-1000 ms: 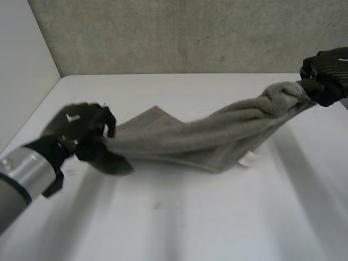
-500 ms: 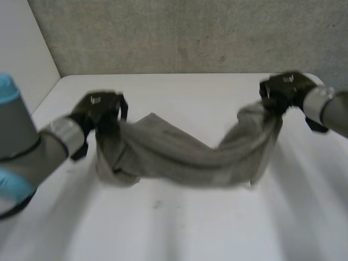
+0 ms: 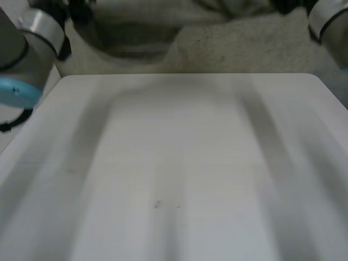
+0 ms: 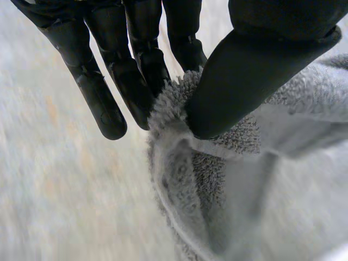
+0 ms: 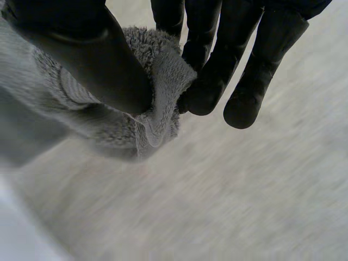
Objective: Fold the towel.
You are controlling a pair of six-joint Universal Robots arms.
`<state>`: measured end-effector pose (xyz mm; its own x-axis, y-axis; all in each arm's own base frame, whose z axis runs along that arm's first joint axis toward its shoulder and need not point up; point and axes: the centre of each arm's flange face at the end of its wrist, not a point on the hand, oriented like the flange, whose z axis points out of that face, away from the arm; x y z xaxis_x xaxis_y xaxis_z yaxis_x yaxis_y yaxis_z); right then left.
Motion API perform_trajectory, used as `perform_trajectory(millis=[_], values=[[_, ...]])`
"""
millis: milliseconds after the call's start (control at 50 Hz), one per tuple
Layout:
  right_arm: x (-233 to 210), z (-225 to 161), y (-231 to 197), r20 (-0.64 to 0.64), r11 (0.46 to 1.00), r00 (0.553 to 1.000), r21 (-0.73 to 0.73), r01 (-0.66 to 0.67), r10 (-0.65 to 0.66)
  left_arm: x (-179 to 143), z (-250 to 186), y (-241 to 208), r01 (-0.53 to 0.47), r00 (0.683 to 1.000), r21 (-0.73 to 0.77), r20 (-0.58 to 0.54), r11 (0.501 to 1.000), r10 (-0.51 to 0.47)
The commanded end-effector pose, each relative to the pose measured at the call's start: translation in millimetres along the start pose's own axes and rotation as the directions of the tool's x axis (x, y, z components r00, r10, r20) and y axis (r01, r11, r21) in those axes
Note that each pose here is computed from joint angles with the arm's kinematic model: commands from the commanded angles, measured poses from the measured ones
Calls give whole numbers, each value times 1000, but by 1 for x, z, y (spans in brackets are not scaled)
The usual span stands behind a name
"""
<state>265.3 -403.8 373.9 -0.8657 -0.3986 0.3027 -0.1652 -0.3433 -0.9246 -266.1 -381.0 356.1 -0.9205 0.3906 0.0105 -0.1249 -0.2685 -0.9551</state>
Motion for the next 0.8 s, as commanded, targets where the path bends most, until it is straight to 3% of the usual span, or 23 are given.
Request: perform_trajectory(millis=[20,100,200,340,660,800], values=[[-32,-20,76,153,960,988,-278,23,21,3,-48,91,21,1000,-316,-3,949,-23],[-51,-28,108,199,929,979,-367,40,37,9,-71,120,29,999,-421,-23,907,-42],[-74,-49,160,258,851,963,-521,66,83,24,-112,161,5,994,-573,-84,819,-65],[-74,-60,164,274,822,958,-562,88,84,29,-144,173,-73,990,-643,-139,763,-22],[-53,-90,109,260,837,963,-540,88,66,61,-212,120,-124,970,-632,-240,765,-40],[-56,-113,95,308,828,951,-539,158,19,75,-242,96,-143,954,-607,-294,781,-54]])
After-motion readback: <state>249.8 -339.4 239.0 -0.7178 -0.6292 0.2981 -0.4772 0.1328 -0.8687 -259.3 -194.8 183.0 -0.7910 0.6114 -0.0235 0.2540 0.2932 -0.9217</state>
